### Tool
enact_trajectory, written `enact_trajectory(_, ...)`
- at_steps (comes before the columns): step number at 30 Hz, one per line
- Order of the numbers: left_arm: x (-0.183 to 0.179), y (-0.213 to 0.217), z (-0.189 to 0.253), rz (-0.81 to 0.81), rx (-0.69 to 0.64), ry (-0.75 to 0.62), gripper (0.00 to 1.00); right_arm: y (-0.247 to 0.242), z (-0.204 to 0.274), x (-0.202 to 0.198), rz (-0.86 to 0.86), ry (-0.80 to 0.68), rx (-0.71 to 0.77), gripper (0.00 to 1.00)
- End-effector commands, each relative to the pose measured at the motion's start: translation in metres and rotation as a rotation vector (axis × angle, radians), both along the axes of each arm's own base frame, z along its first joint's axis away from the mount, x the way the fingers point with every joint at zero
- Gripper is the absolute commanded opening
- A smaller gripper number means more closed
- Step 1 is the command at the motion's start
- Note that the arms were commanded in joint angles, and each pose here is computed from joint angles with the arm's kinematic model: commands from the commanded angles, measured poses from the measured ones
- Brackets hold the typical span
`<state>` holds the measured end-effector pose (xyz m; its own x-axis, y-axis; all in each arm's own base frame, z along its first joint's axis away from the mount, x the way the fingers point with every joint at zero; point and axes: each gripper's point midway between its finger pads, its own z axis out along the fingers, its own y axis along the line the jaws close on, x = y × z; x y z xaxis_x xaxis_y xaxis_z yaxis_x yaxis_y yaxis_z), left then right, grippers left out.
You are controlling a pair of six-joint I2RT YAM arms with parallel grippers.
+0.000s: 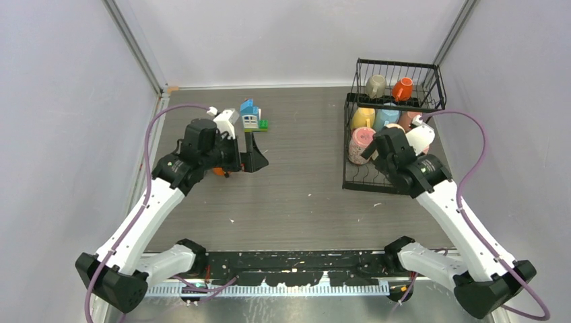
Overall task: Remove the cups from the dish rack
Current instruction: Unload the cup from the dish rack.
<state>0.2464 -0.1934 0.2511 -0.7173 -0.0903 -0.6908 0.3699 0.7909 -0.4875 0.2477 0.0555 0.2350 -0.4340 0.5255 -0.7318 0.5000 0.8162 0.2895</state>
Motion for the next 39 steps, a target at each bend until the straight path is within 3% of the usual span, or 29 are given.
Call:
enact_trajectory(1, -0.013, -0.005, 0.01, -0.052, -0.043, -0.014, 1.0, -0.027, -0.026, 0.005, -0.097, 0.091, 0.0, 1.0)
enact_trajectory(17, -0.023, -0.01, 0.009, -0.097, -0.074, -0.018, 1.0, -0.088, -0.1, 0.024, -0.326, 0.279, -0.016, 0.99)
enact_trajectory(30, -0.027, -0.013, 0.006, -0.127, -0.081, -0.007, 1.0, -0.132, -0.071, 0.017, -0.44, 0.264, -0.075, 1.0)
enact_trajectory(39, -0.03, -0.015, 0.008, -0.144, -0.092, -0.008, 1.0, -0.152, -0.066, 0.032, -0.459, 0.261, -0.077, 1.0)
